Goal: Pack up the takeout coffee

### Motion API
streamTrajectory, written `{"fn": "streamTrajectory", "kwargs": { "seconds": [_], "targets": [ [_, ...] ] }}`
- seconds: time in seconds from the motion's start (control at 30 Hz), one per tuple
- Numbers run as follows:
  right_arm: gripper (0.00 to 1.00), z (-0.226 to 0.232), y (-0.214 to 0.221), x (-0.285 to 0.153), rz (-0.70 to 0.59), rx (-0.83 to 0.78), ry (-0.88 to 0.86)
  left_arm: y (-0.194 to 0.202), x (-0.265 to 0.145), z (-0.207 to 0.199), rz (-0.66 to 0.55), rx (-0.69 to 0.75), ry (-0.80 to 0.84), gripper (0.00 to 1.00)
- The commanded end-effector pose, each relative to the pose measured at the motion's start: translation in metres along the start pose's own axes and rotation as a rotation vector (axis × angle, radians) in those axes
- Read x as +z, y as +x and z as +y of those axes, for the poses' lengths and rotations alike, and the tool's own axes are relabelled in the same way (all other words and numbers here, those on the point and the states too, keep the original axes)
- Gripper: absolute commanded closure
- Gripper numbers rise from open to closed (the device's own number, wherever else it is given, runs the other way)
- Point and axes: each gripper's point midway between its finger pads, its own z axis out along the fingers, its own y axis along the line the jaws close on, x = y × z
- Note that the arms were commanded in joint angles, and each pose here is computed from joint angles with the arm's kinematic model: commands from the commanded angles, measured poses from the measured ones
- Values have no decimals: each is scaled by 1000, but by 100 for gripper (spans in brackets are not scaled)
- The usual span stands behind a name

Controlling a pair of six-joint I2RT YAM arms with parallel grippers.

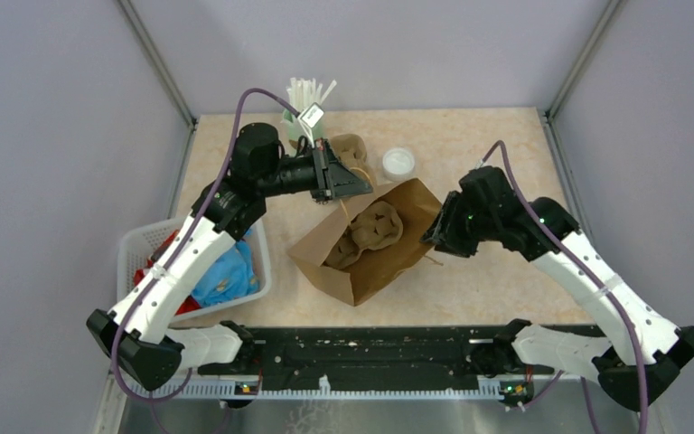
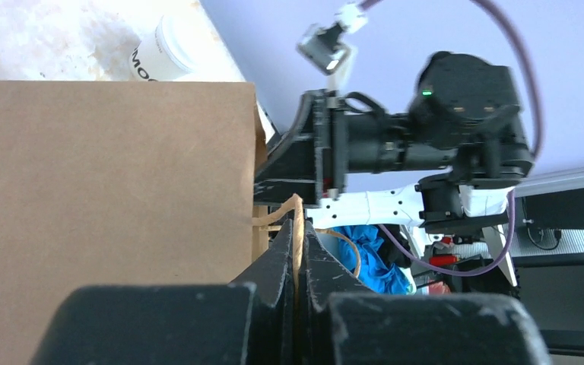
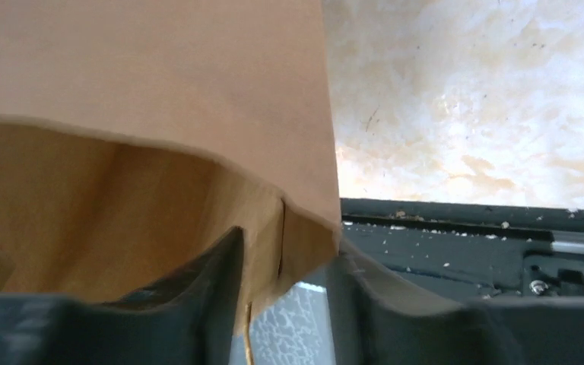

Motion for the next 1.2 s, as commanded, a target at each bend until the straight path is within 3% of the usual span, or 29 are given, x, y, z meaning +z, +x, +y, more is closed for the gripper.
{"fn": "streamTrajectory", "kwargs": {
  "seconds": [0.0,0.1,0.2,0.37,0.43,0.5,0.57,0.63,0.73,0.8,0.87,0.93,1.03,1.1,1.17],
  "targets": [
    [67,35,-7,19,-2,128,-105,-19,-7,-35,-48,71,83,100],
    [91,50,-10,-2,9,146,-127,-29,-11,-48,-66,48,83,100],
    [100,62,-12,-42,20,209,-165,-46,-21,-61,-113,-10,26,100],
    [100,68,-5,-65,36,375,-276,-57,-34,-56,-147,-181,-28,100],
    [100,50,-3,-46,-2,410,-242,-53,-32,-27,-157,-236,-91,100],
    [100,21,-1,-13,-50,417,-159,-32,-19,40,-121,-310,-217,100],
    [100,17,-3,8,-55,420,-165,-22,-15,65,-53,-354,-186,100],
    [100,41,-13,-6,-52,382,-227,-37,-19,39,-39,-296,-104,100],
    [100,65,-35,-48,-85,235,-210,-71,-34,-40,-95,-73,38,100],
    [100,78,-48,-68,-108,165,-208,-82,-42,-72,-125,-6,124,100],
    [100,87,-55,-74,-128,139,-229,-83,-40,-64,-146,-11,109,100],
    [100,82,-53,-61,-137,146,-233,-69,-30,-14,-136,-112,-27,100],
    [100,54,-38,-21,-117,191,-184,-24,-16,64,-16,-306,-167,100],
    [100,42,-29,-2,-93,201,-165,-11,-13,69,43,-331,-137,100],
    [100,51,-29,0,-88,145,-216,-27,-17,39,19,-223,-58,100]
  ]
}}
